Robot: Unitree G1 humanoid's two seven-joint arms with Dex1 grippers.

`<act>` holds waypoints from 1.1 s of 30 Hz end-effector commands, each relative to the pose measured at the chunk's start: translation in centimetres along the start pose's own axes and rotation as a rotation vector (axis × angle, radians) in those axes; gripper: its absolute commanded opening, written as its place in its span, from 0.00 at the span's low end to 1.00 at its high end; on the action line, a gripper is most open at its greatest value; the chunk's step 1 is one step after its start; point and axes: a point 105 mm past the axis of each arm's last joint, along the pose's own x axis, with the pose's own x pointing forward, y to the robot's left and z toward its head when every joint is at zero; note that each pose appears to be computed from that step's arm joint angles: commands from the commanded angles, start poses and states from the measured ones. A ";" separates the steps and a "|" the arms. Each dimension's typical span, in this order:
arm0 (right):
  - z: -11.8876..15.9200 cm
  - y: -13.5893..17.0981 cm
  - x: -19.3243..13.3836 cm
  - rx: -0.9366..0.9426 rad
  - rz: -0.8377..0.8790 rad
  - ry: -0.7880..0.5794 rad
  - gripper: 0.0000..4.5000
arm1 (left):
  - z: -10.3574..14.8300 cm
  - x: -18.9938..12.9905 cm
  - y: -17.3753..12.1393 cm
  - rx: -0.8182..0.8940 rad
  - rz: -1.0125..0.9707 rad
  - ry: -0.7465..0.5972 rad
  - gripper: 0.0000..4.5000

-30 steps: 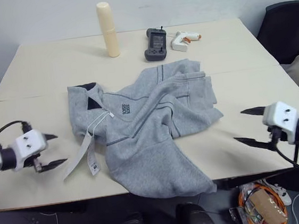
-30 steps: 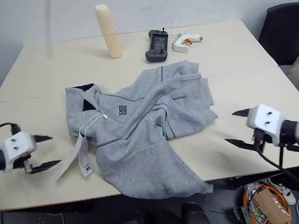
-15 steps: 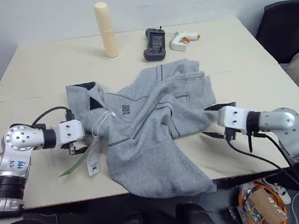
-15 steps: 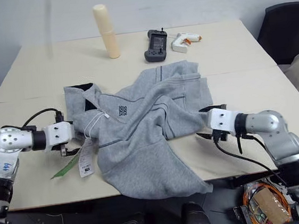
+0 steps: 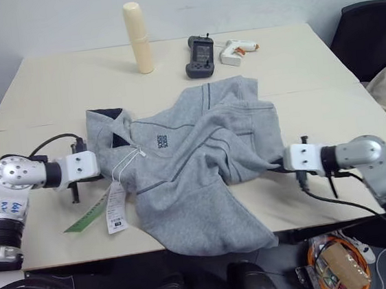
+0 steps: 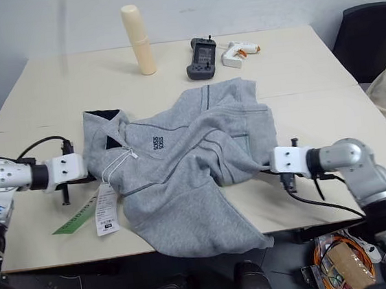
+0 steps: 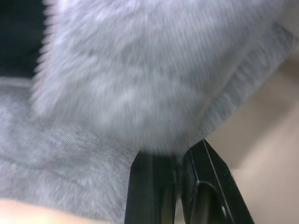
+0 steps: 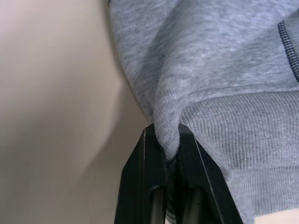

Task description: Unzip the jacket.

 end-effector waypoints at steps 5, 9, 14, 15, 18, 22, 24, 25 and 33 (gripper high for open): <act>1.1 3.6 -3.8 0.095 0.089 -0.001 0.00 | -2.0 -3.1 -2.2 -0.087 -0.050 0.058 0.01; 1.2 5.2 -3.9 0.135 0.084 -0.001 0.00 | -2.7 -4.2 -3.4 -0.138 -0.057 0.102 0.01; 0.7 4.9 -2.6 0.153 -0.021 -0.009 0.00 | -2.5 -3.3 -3.8 -0.162 -0.036 0.089 0.01; 0.5 4.8 -2.5 0.165 -0.031 -0.004 0.00 | -2.3 -3.0 -3.8 -0.167 -0.038 0.081 0.01; 0.2 4.6 -2.4 0.197 -0.033 -0.002 0.17 | -1.5 -2.3 -3.8 -0.198 -0.041 0.041 0.00; 0.6 5.0 -3.6 0.213 0.020 -0.009 0.45 | -1.6 -3.1 -4.3 -0.220 -0.062 0.049 0.24; 1.1 4.9 -4.3 0.216 0.043 -0.016 0.60 | -1.9 -4.0 -4.5 -0.239 -0.078 0.067 0.38; 1.2 4.8 -4.5 0.215 0.051 -0.019 0.68 | -2.0 -4.4 -4.6 -0.249 -0.086 0.072 0.46; 6.7 -2.9 -6.1 0.138 -0.038 -0.204 1.00 | 4.1 -8.3 0.4 -0.412 -0.137 -0.202 0.99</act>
